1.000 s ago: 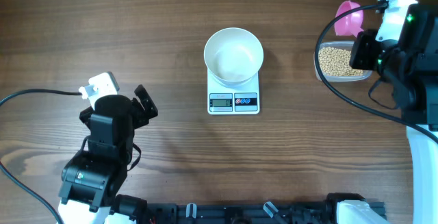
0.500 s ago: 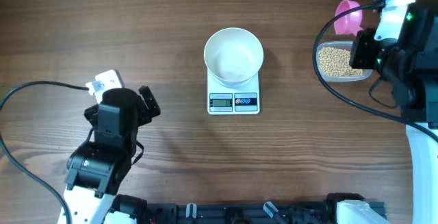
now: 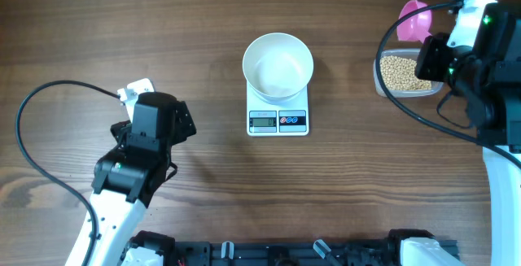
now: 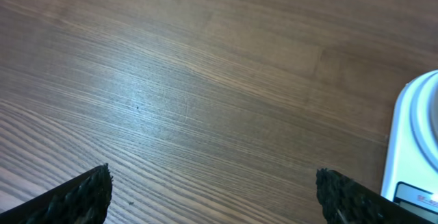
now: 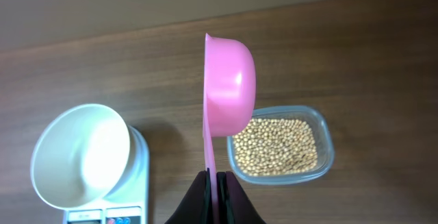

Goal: Scoop item into bowl and weigh 150g on scale
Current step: 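Retract the left gripper left away from the scale, then lower the pink scoop with the right gripper toward the soybean tub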

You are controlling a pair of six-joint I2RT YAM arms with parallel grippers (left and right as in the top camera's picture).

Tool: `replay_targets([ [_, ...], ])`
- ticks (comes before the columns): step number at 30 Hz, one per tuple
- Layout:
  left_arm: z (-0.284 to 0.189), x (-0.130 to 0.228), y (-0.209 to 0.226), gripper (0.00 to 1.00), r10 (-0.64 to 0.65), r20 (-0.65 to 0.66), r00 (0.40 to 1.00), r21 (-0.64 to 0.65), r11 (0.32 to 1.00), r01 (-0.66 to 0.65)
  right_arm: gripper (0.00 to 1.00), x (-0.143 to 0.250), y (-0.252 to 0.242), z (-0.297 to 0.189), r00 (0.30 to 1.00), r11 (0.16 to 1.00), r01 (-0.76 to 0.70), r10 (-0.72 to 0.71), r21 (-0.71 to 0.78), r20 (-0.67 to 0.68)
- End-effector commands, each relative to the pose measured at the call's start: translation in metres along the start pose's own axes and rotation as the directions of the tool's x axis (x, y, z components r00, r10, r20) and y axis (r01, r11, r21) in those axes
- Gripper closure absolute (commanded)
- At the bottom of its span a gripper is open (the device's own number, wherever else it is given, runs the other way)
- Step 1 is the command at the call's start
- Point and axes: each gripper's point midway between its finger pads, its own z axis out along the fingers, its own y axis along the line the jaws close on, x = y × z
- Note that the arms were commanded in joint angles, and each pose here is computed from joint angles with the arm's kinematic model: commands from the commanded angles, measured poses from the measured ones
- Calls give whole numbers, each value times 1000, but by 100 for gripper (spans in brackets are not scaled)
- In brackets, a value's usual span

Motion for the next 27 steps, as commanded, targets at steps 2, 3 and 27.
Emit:
replay_targets([
  [2, 11, 6, 5, 0, 18, -32, 999, -44, 999, -19, 96, -5, 1, 0, 980, 980, -199, 199, -10, 6],
  [3, 12, 7, 4, 0, 21, -38, 999, -46, 999, -22, 96, -5, 1, 0, 972, 972, -234, 234, -10, 6],
  [27, 19, 12, 4, 0, 33, -66, 997, -60, 998, -37, 96, -15, -13, -1, 941, 941, -335, 330, 55, 75],
])
